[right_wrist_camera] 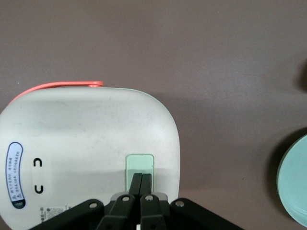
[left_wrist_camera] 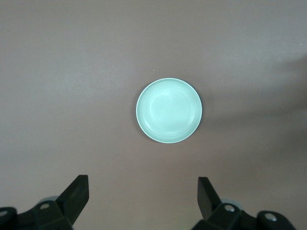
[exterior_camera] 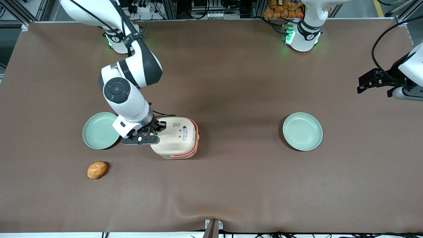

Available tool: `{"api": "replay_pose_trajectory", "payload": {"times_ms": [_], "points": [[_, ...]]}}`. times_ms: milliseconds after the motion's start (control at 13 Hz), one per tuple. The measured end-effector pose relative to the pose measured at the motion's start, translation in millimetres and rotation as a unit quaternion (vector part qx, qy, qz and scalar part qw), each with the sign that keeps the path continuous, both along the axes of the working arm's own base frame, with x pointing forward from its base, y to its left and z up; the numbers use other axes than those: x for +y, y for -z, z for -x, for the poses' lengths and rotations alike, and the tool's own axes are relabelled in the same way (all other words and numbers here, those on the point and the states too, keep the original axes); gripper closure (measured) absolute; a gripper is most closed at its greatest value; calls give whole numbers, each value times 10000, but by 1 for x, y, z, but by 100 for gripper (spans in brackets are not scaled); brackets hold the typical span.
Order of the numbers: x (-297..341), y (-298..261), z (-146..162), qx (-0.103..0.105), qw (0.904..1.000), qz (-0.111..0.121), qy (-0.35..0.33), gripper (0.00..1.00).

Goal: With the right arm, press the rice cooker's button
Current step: 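Press down on the green lid button with the closed right gripper fingertips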

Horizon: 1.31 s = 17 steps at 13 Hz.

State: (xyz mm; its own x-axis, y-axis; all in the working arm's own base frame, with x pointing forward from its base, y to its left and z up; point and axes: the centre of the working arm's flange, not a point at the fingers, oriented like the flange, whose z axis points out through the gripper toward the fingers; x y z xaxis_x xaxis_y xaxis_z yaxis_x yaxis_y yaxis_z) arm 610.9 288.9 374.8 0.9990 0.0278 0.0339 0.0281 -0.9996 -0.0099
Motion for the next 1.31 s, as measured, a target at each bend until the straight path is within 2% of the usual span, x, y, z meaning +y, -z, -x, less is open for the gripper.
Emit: {"api": "replay_pose_trajectory", "payload": {"times_ms": [1308], "points": [[4,12,-3,-31,10000,-6,-17,99]]}}
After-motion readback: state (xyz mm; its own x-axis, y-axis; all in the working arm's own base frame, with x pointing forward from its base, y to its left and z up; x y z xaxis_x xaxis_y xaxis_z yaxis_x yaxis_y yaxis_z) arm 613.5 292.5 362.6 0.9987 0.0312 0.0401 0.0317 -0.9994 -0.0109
